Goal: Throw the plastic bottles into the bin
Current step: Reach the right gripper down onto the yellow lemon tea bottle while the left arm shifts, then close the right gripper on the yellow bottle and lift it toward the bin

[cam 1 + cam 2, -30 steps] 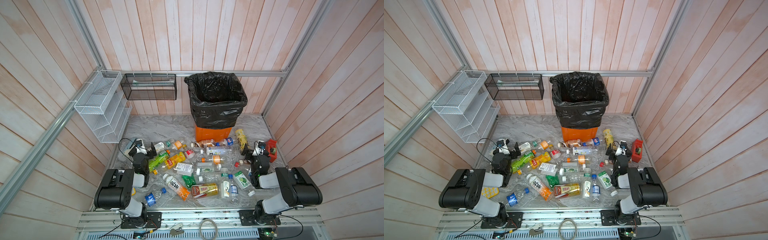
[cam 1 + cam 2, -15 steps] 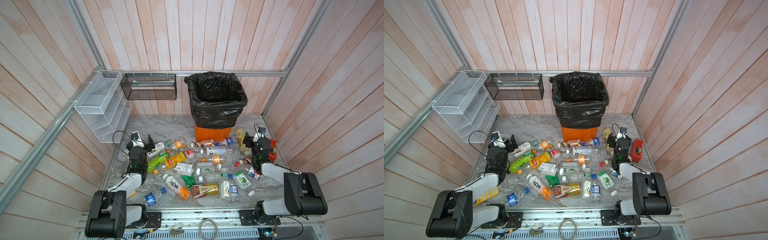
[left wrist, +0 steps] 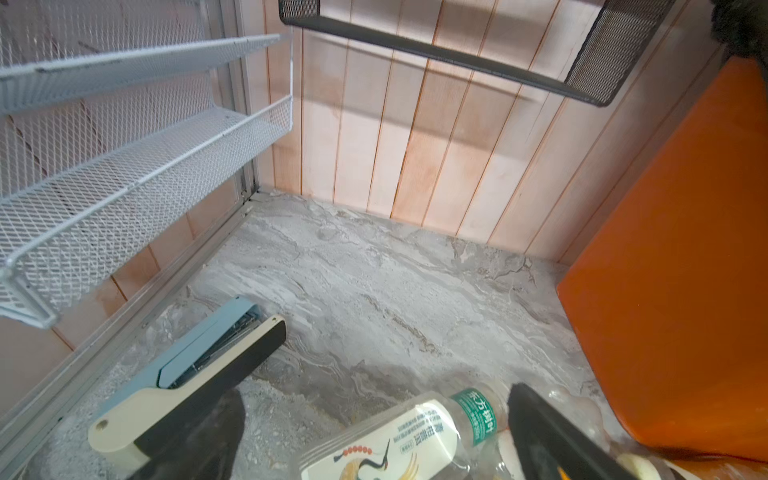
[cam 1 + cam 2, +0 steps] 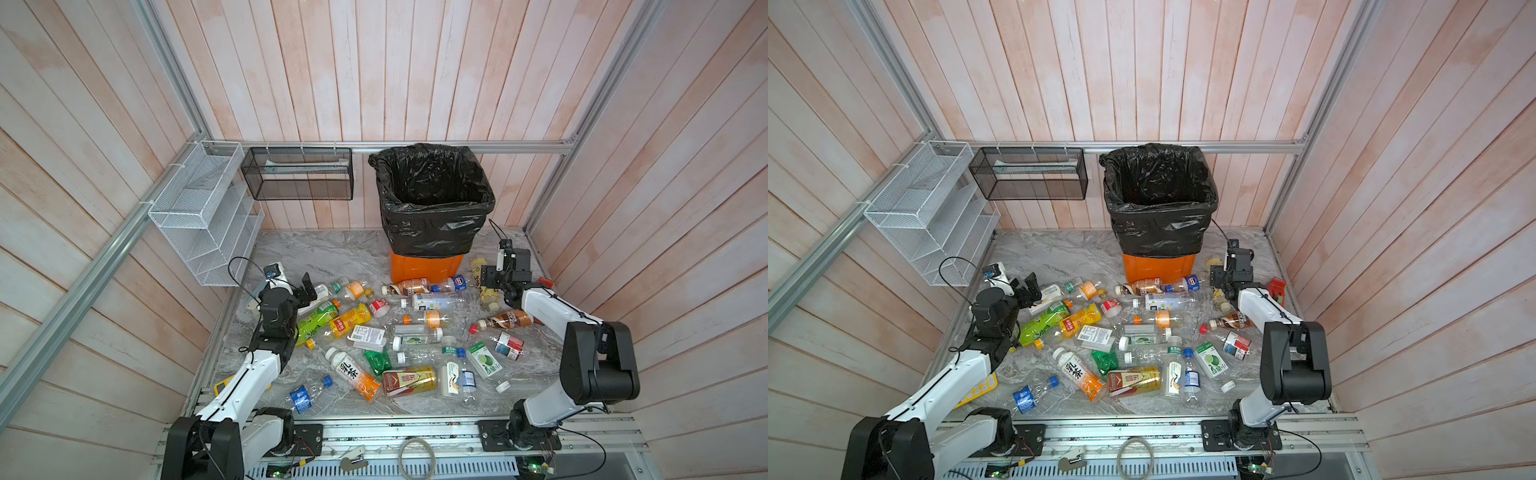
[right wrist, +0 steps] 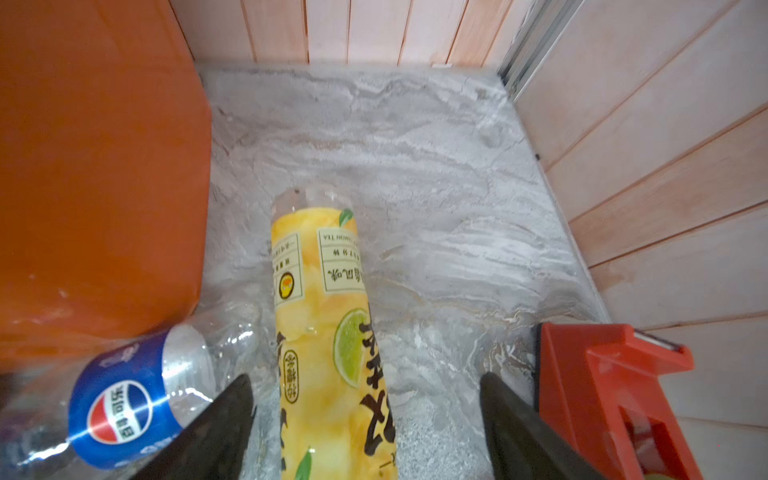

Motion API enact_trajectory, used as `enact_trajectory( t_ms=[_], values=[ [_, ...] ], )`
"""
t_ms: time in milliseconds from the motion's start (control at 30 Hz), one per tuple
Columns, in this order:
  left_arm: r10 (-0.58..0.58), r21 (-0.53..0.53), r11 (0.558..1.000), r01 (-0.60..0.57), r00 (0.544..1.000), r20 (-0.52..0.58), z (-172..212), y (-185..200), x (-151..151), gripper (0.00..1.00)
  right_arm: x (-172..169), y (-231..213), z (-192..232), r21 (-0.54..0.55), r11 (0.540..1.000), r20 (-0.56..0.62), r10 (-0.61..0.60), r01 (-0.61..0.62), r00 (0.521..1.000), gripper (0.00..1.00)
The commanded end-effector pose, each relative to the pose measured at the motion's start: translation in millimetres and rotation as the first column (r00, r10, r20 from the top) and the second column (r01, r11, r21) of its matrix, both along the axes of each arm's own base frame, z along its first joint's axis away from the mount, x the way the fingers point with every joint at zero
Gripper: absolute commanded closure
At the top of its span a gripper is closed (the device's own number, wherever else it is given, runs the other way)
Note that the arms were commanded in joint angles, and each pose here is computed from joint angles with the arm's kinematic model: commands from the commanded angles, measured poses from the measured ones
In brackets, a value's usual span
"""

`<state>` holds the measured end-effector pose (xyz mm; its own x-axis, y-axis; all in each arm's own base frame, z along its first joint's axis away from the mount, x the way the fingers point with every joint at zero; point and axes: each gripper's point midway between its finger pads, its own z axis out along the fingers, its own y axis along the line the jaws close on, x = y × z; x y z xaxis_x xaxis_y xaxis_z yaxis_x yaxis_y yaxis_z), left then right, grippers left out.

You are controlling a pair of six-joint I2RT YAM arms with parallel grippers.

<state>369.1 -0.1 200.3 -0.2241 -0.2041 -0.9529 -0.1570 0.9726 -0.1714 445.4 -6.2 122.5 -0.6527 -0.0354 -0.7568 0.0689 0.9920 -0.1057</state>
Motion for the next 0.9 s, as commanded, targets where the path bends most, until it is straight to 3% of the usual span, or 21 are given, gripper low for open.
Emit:
enact_trajectory(
  t_ms=[0,367,867],
  values=[
    [-0.030,-0.019,0.999,0.030,0.999,-0.037,-3,-6,0,0.00,-7,2,-19,-0.016,0.999,-0.122,0.039,-0.041,0.992,0.20],
    [-0.051,-0.028,0.998,0.048,0.994,-0.092,-18,-10,-5,0.00,-9,2,-50,0.029,0.997,-0.235,0.080,-0.075,0.969,0.27],
    [-0.050,-0.035,0.998,0.045,0.987,-0.151,-29,-11,-4,0.00,6,-1,-76,0.105,0.992,-0.264,0.098,-0.072,0.960,0.24]
  ],
)
